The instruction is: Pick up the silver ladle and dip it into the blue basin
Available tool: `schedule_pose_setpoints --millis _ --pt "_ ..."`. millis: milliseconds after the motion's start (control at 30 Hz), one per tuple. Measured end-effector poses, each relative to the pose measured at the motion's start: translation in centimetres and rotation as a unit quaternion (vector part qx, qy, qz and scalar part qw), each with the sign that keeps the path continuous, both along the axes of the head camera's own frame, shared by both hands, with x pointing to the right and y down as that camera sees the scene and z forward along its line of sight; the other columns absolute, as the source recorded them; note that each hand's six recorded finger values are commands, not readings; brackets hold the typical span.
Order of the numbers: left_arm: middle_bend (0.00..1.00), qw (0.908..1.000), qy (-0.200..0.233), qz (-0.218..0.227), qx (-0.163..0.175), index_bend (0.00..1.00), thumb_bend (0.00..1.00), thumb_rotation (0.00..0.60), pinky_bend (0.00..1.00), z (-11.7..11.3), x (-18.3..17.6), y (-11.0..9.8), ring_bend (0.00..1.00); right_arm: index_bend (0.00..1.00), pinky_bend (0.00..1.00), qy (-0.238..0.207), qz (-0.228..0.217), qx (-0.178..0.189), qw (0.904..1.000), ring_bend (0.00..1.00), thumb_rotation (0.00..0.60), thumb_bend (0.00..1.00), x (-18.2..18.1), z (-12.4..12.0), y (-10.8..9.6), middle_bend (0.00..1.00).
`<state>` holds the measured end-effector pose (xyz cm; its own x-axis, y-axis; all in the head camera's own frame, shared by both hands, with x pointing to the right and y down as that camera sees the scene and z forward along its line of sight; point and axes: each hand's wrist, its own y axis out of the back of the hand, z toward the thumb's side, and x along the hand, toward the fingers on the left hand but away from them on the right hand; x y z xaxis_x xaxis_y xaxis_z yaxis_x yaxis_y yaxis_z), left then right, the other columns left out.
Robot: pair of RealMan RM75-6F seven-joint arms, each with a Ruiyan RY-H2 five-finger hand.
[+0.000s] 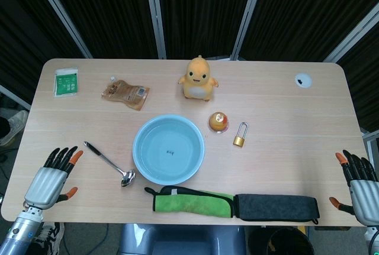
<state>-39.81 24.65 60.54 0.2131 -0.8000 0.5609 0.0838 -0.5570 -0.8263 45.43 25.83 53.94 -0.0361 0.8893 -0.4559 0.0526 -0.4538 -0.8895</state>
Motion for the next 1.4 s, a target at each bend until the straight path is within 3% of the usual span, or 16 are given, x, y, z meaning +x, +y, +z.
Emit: schedule_pose_setpoints --millis 133,467,667,1033,1400 --pt "0.00 1.0000 -0.001 0.000 0.000 0.06 0.21 0.600 0.00 0.0 0.0 0.0 0.00 0.00 0.00 0.000 0.000 -0.001 1.0000 0.00 0.600 0.00 0.0 0.0 0.0 0.00" --pt "0.00 0.9996 0.007 -0.008 -0.027 0.31 0.22 0.600 0.00 0.7 -0.4 -0.1 0.00 0.00 0.00 -0.009 -0.001 0.003 1.0000 0.00 0.600 0.00 -0.2 -0.2 0.0 0.00" --pt "0.00 0.9988 -0.019 -0.008 -0.044 0.42 0.23 0.600 0.00 2.3 -1.8 -1.5 0.00 0.00 0.00 -0.004 0.003 -0.007 1.0000 0.00 0.600 0.00 0.1 0.3 -0.1 0.00" --pt "0.00 0.9979 -0.034 0.005 -0.054 0.42 0.24 0.600 0.00 7.6 -1.9 -4.0 0.00 0.00 0.00 -0.003 0.011 -0.013 0.9998 0.00 0.600 0.00 0.3 0.9 -0.7 0.00" --pt "0.00 0.9971 -0.018 0.030 -0.068 0.46 0.26 0.600 0.00 12.0 1.7 -4.1 0.00 0.00 0.00 -0.009 0.019 -0.024 0.9995 0.00 0.600 0.00 0.9 1.2 -1.1 0.00"
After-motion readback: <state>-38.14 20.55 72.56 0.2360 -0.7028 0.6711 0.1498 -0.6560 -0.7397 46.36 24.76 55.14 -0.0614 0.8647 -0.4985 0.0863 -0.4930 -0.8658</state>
